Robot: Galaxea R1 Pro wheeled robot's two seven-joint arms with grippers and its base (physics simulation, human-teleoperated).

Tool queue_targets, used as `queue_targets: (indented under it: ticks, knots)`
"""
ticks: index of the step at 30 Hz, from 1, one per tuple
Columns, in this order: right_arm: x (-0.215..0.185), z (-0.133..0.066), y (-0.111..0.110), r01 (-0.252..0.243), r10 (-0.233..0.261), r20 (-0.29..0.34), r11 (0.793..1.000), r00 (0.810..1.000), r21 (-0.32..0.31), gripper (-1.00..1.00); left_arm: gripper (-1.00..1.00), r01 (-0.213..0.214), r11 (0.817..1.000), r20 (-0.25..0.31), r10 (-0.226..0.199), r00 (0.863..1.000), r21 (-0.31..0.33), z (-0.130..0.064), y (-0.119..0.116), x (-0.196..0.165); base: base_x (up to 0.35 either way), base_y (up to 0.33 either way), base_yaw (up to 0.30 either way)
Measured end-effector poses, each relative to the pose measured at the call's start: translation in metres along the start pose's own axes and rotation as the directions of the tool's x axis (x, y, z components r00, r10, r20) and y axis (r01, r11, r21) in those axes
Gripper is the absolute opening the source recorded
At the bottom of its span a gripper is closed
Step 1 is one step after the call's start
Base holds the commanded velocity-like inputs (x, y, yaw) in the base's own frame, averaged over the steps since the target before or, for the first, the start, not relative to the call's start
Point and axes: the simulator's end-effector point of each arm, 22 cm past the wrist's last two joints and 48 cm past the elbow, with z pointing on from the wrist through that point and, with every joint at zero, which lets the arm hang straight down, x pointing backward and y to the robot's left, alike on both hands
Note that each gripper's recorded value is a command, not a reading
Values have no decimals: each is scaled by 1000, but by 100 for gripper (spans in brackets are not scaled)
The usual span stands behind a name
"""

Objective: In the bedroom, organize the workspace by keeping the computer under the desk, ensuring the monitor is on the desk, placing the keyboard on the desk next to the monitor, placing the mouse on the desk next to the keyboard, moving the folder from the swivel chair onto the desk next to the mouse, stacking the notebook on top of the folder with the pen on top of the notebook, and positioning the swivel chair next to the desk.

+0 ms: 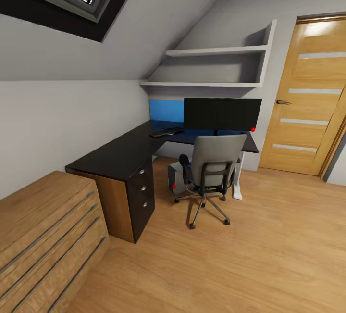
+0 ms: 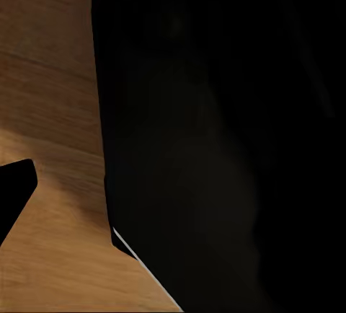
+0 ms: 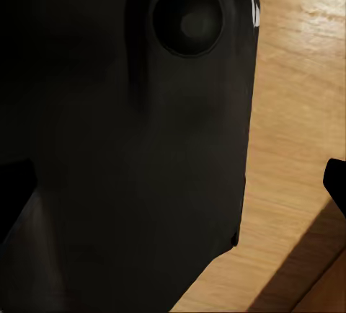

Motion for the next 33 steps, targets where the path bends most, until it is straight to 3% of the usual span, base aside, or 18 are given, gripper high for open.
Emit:
queue_targets:
  ticks: [7, 12, 20, 21, 22, 29, 33]
  knots:
    - [-1, -10, 11, -4, 4, -3, 1000, 1000, -13, 100, 100, 2, 1000, 3, -2, 1000, 14, -10, -14, -3, 0, 0, 0]
    - [-9, -18, -8, -14, 14, 22, 1000, 1000, 10, 100, 100, 3, 1000, 10, -3, 1000, 1, -18, -3, -6, 0, 0, 0]
    - [-22, -32, -9, -18, 17, 63, 1000, 998, 13, 100, 100, 6, 1000, 23, -6, 1000, -9, -31, 4, -11, 0, 0, 0]
    - [-71, -42, -9, -16, 12, 282, 1000, 959, 12, 100, 100, 7, 1000, 71, -7, 997, -9, -34, 4, -34, 0, 0, 0]
    - [-86, -49, -10, -18, 13, 351, 1000, 936, 12, 100, 100, 8, 1000, 99, -7, 995, -9, -37, 5, -47, 0, 0, 0]
    - [-113, -71, -8, -18, 12, 467, 1000, 884, 10, 100, 100, 7, 1000, 203, -5, 979, -11, -56, 5, -97, 0, 0, 0]
    - [-147, -89, -7, -18, 11, 549, 1000, 836, 8, 100, 100, 7, 1000, 274, -3, 962, -15, -70, 9, -130, 0, 0, 0]
